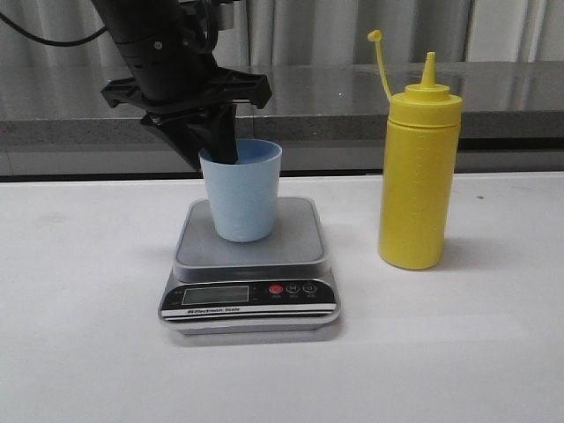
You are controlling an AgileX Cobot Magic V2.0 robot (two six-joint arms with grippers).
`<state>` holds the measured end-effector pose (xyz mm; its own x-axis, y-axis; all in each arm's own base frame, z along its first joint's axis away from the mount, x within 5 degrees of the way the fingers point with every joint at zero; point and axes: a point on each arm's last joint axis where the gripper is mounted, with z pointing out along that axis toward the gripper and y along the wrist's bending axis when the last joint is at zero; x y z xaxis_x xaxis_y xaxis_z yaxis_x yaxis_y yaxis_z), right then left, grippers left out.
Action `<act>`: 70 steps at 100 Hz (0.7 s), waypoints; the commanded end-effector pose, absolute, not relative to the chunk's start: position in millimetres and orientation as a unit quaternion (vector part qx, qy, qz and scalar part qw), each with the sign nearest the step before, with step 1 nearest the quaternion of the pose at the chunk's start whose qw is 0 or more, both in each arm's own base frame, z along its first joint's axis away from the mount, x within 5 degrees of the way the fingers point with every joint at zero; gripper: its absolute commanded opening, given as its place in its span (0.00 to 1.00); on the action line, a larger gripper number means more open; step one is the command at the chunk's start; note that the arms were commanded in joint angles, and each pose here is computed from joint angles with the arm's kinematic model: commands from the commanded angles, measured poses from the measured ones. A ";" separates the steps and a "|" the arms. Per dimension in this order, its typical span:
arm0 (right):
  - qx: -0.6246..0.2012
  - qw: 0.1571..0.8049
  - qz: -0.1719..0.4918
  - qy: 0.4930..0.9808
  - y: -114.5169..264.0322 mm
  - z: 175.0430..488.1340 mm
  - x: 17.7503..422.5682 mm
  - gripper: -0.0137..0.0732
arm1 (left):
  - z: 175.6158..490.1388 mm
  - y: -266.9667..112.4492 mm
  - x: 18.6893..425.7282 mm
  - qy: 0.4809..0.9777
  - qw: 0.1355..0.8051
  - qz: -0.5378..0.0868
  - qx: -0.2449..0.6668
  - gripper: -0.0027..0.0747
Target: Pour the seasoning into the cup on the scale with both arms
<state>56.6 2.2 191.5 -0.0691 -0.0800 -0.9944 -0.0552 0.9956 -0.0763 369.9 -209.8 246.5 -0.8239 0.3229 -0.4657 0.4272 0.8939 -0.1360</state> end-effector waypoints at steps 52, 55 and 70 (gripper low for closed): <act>-0.048 0.714 -0.011 0.698 2.7 199.0 55.6 0.02 | 335.3 -200.7 344.8 0.909 0.333 -0.154 0.198 0.77; -0.048 0.714 -0.011 0.698 2.7 199.0 55.6 0.02 | 342.0 -198.6 341.8 0.906 0.341 -0.154 0.199 0.77; -0.048 0.714 -0.011 0.698 2.7 199.0 55.6 0.02 | 374.6 -184.0 326.7 0.888 0.389 -0.129 0.208 0.77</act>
<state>56.6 2.2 191.5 -0.0691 -0.0800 -0.9944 -0.0552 0.9956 -0.0763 342.5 -191.7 326.0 -0.7193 0.3028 -0.6252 0.4572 0.8840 -0.0978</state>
